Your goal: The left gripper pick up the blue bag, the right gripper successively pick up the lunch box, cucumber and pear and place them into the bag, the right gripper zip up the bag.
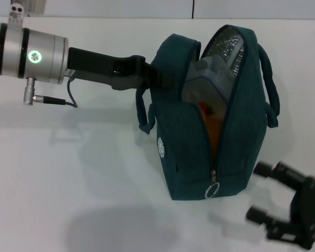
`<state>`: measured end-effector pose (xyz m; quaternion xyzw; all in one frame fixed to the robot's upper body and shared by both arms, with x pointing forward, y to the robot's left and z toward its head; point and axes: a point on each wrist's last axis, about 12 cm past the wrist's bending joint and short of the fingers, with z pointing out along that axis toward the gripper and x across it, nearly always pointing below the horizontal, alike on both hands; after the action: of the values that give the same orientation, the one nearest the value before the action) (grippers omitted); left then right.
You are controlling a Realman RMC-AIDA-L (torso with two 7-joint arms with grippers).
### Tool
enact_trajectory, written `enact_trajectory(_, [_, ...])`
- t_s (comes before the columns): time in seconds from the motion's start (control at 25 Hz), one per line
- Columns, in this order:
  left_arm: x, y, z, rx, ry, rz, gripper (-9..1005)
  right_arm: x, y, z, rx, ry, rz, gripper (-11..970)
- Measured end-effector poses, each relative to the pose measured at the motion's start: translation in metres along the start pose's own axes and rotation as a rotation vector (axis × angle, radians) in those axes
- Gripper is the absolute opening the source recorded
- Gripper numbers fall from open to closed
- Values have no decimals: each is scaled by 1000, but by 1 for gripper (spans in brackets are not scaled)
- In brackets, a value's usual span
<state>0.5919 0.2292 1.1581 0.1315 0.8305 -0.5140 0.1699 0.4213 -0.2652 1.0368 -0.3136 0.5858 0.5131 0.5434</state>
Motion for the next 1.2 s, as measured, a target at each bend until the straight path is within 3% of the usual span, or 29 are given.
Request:
enact_trajectory(0.08, [0,0,1,1,1,-1,42,12,4,3,10,50,-29,867])
enact_trajectory(0.32, [0,-1,4,6,5,1,42,31,-3,4,84,190,-49,886])
enact_trajectory(0.84, [1,0,3,6,1,5,42,30,-22,41,15,315,-71,871])
enact_trajectory(1.2, [1,0,3,9,0,7,42,29,-28,43,56,313,-71,861])
